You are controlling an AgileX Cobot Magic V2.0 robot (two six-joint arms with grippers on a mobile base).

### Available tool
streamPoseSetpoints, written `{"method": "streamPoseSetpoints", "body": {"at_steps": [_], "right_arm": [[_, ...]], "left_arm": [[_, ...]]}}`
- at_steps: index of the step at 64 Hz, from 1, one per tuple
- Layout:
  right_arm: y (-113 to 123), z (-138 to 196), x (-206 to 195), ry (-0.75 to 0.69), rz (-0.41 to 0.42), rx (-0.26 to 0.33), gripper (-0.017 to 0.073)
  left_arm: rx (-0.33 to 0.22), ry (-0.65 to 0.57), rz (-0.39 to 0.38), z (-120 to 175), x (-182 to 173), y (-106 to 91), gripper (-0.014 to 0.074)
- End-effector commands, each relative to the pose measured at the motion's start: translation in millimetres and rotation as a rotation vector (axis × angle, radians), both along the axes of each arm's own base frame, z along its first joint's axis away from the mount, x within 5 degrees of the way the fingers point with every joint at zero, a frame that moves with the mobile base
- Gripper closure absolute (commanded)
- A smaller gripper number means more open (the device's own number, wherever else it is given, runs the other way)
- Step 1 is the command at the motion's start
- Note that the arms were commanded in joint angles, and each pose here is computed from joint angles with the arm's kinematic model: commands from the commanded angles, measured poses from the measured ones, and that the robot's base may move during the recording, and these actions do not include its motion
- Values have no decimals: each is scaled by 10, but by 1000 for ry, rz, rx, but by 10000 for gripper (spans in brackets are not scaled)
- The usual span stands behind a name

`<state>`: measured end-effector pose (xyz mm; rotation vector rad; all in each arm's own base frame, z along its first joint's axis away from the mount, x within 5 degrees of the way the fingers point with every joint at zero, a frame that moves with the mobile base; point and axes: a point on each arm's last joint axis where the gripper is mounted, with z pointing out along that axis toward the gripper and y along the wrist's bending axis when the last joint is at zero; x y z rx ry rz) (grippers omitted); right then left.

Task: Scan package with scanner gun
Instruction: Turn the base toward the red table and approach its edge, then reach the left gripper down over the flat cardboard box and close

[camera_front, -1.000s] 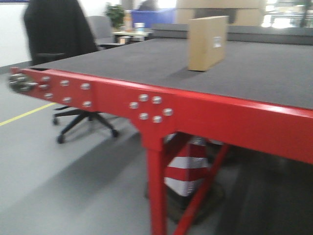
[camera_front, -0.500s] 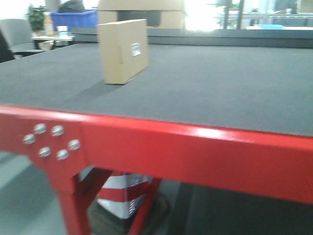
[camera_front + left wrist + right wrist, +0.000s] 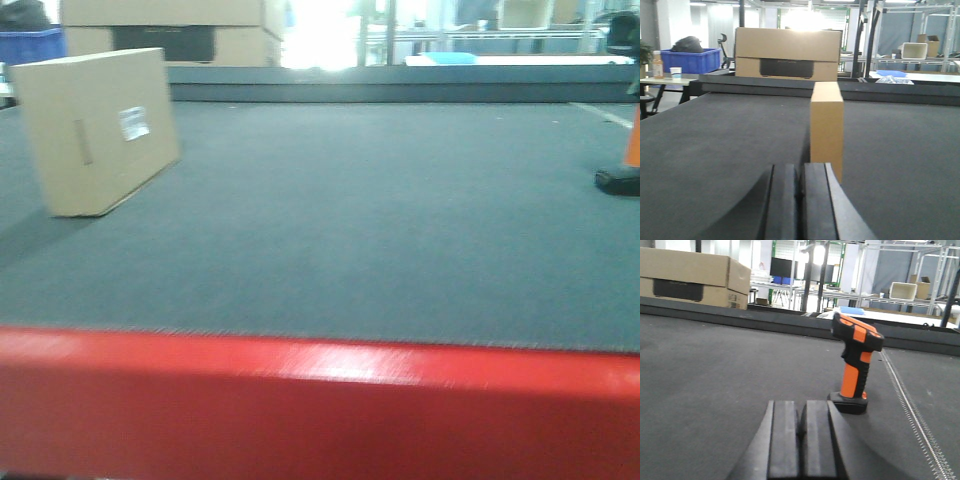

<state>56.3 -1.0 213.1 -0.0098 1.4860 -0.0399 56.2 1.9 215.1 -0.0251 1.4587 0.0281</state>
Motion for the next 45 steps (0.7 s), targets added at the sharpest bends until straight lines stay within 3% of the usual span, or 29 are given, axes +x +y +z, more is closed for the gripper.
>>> {"method": "streamPoseSetpoints", "body": {"at_steps": [1,45], "right_arm": [[0,15,-3,-17,0,1,727],[0,15,-3,-17,0,1,727]], "left_arm": [[1,-18,2,20,-5,1,705],[1,-18,2,20,-5,1,705]]}}
